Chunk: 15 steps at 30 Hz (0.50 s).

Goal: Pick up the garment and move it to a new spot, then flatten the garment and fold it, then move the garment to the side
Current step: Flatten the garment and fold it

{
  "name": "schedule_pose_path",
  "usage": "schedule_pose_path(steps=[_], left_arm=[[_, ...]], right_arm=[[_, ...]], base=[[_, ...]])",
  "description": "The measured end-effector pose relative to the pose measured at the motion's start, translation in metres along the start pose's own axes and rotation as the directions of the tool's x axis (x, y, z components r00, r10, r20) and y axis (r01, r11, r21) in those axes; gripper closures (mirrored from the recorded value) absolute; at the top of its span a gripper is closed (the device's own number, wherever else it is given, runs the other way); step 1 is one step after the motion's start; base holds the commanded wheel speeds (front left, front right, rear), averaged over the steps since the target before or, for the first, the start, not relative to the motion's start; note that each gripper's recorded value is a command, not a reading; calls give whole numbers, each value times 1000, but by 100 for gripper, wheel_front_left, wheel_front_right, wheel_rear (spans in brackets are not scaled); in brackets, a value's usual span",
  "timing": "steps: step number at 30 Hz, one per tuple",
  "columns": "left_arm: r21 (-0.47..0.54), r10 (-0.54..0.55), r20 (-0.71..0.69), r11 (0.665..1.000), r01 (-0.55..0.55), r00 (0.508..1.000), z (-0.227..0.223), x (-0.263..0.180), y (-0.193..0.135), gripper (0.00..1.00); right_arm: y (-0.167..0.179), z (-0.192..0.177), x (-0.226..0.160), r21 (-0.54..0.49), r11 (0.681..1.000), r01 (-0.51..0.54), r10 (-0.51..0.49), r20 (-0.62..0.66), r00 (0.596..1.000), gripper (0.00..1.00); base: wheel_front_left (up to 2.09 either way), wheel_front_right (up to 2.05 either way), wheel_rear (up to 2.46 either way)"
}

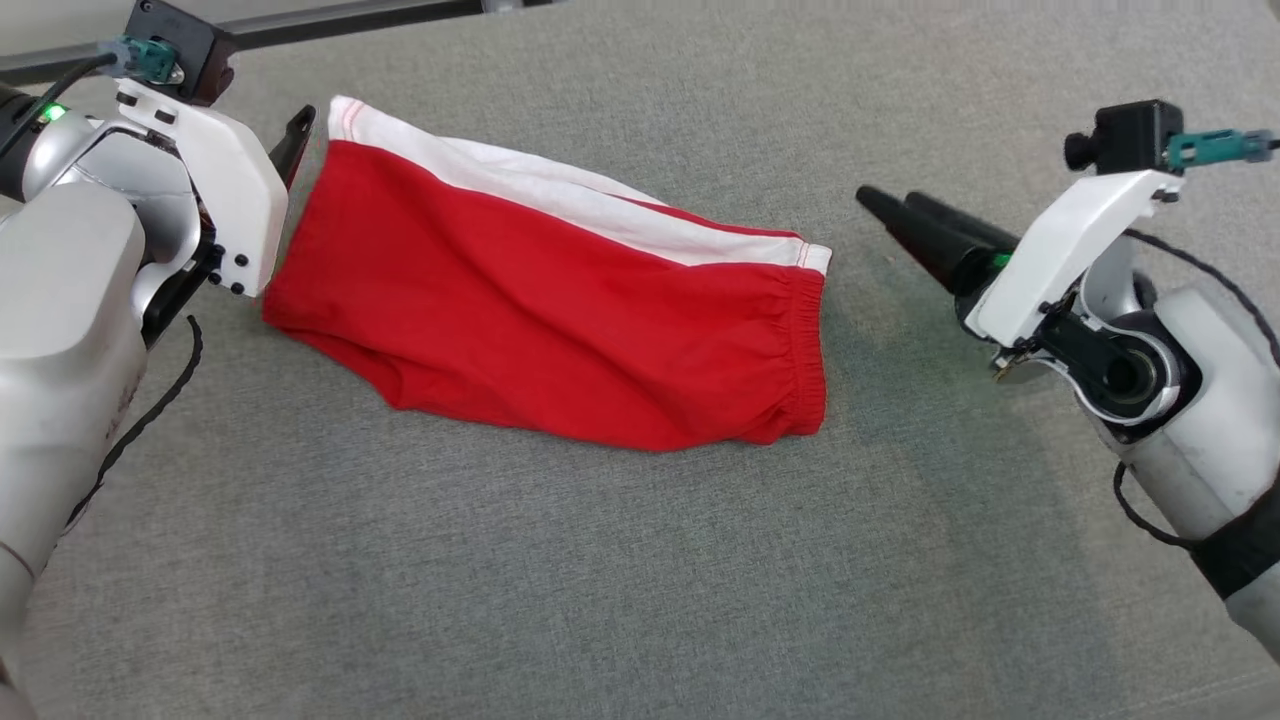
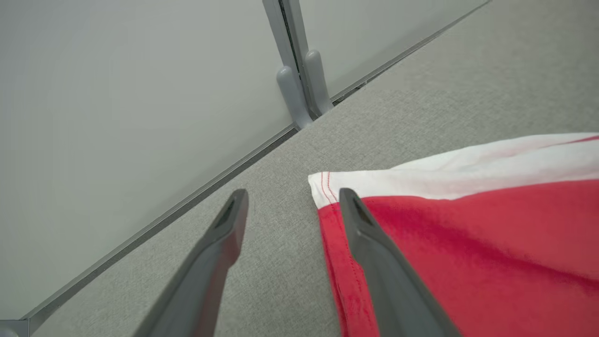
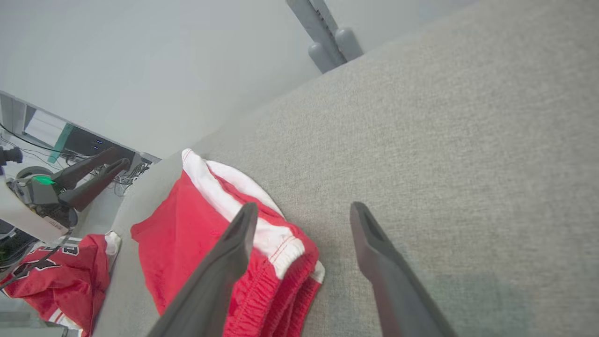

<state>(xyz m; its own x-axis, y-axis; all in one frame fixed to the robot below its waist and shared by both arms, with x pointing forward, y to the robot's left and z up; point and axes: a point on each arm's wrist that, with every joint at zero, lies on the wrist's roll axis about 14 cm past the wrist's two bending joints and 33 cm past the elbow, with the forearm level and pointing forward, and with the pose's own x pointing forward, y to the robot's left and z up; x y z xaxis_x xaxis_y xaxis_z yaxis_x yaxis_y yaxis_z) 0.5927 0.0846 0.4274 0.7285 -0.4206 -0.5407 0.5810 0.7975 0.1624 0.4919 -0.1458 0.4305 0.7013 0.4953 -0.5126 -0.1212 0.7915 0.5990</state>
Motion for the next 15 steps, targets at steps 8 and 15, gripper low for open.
schedule_pose_path(steps=[8, 15], left_arm=[[-79, 91, 305, 994, -70, 948, 67, -49, 16, 0], [-169, 264, 468, 963, -208, 843, 82, -114, 36, 0]], right_arm=[[32, 59, -33, -338, 941, 26, 87, 317, 945, 0], [56, 63, -54, -547, 832, 88, 213, 463, 860, 0]], base=[[0, 0, 0], [0, 0, 0]])
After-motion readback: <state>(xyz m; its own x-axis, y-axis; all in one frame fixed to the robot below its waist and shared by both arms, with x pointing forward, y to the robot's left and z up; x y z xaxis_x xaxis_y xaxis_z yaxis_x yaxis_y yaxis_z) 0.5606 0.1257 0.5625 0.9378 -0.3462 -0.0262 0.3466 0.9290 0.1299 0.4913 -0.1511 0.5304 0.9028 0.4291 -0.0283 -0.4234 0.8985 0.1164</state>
